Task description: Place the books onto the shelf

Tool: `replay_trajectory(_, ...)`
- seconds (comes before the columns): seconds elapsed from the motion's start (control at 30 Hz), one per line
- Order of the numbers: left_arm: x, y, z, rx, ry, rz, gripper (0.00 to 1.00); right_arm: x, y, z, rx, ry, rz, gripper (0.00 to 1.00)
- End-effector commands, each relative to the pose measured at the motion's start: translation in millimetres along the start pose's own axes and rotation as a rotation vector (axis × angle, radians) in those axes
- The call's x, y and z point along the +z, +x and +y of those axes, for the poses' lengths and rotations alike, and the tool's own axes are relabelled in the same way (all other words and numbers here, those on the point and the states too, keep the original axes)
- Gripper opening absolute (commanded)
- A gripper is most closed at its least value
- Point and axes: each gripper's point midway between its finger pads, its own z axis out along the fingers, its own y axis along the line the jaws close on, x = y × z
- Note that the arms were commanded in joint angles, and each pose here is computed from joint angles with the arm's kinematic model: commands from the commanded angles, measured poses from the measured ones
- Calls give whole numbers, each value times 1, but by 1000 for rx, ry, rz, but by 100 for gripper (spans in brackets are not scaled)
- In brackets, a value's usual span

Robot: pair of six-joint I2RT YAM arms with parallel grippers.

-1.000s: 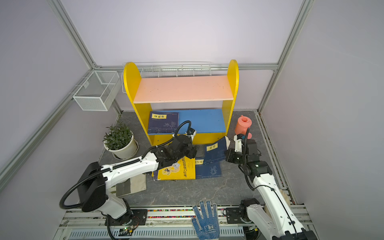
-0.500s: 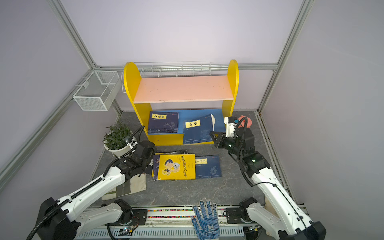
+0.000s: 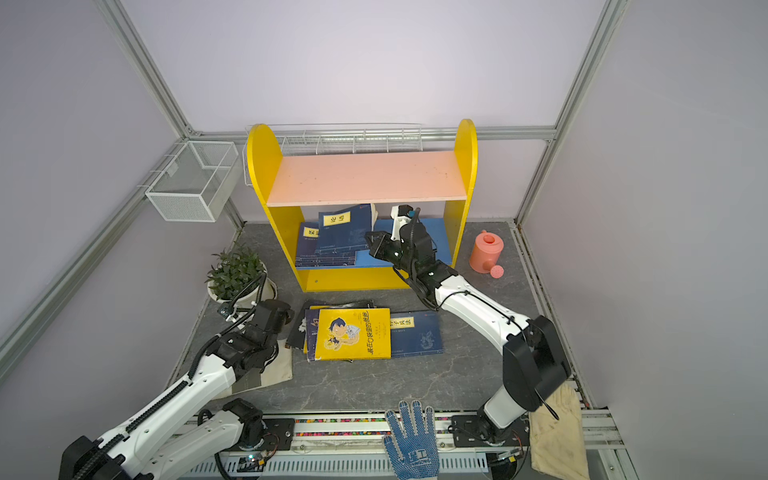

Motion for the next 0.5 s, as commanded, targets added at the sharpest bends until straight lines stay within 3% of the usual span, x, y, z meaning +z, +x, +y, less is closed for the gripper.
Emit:
replay_trajectory(0.0, 0, 0, 15, -10, -45, -5, 78, 18, -19, 34, 52, -134, -58, 7)
replay_trajectory(0.23, -1, -2, 15, -7, -48, -11, 78, 68, 12, 26, 144, -173, 70, 6)
replay_trajectory(0.47, -2, -3, 15, 4, -52, -11, 79, 85, 39, 11, 162, -141, 125, 6)
